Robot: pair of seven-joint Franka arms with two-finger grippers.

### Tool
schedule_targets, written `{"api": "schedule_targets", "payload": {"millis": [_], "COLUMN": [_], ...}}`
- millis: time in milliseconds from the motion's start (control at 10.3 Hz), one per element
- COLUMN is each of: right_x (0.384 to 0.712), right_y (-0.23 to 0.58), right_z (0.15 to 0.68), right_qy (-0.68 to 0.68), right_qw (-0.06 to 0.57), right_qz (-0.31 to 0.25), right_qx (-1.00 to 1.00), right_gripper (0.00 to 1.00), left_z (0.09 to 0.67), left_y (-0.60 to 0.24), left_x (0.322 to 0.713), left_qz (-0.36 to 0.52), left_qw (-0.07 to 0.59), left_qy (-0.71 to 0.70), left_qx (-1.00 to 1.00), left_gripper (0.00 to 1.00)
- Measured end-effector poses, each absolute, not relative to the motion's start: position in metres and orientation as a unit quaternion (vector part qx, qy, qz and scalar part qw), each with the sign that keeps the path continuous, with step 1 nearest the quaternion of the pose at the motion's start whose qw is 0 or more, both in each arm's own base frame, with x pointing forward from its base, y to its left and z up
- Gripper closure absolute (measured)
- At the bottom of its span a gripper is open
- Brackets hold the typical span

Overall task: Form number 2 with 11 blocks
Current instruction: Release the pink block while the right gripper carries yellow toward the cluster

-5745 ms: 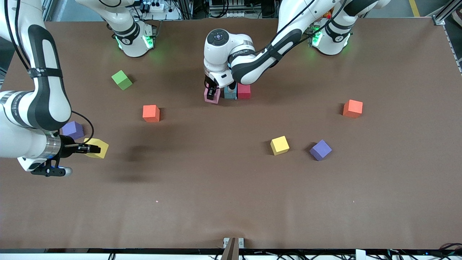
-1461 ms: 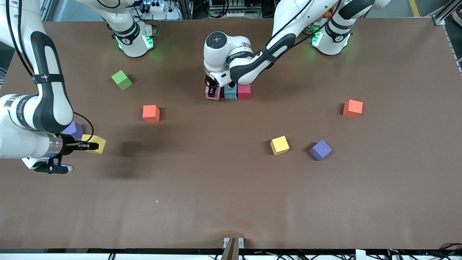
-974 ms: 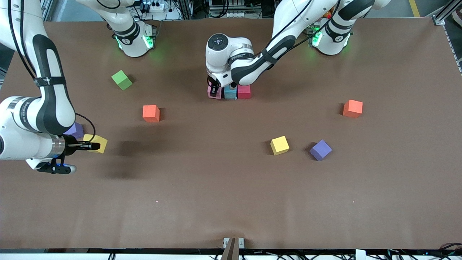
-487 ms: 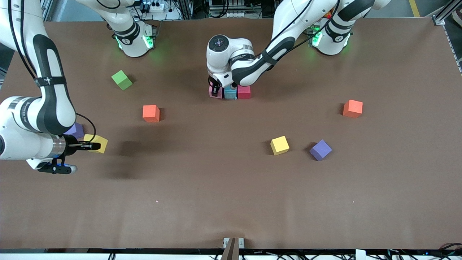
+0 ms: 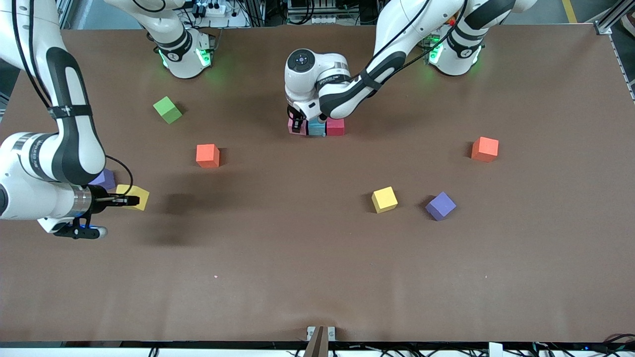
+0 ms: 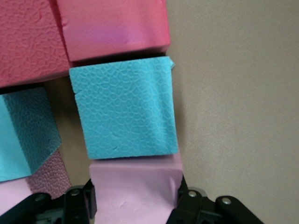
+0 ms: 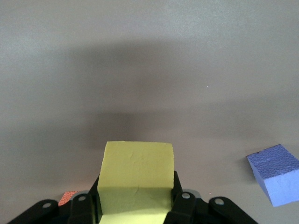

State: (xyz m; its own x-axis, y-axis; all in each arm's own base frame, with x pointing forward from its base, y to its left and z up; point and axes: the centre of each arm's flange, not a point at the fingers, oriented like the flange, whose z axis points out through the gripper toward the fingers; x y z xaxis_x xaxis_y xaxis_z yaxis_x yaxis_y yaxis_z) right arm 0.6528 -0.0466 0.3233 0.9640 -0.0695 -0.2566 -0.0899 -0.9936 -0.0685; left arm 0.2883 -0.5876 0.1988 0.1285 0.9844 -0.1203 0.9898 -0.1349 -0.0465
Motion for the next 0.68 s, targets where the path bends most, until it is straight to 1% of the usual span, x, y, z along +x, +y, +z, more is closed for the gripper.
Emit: {"api": "schedule_targets", "payload": {"millis": [292, 487, 584, 682], "right_x": [0.654, 0.657, 0.658, 0.659], "right_y": [-0.026, -0.007, 0.006, 0.021], "right_z": [0.324, 0.328, 0.331, 0.335], "right_qy": [0.024, 0.009, 0.0, -0.012], "right_qw": [0.039, 0.038, 0.037, 0.037], "right_qz": [0.128, 0.124, 0.121, 0.117], "right_qx": [-0.991, -0.991, -0.992, -0.992], "right_gripper": [0.44, 0.44, 0.44, 0.44], "left_z": [0.196, 0.196, 0.196, 0.196], "left_y": [-0.585, -0.585, -0.584, -0.584], "left_x": [0.289, 0.289, 0.289, 0.289], "left_qz": [-0.06, -0.06, -0.06, -0.06], "left_qw": [0.019, 0.019, 0.019, 0.019], "left_qy": [0.658, 0.658, 0.658, 0.659], "left_qx": [0.75, 0.75, 0.75, 0.75], "left_gripper": [0.38, 0.36, 0.32, 0.2]}}
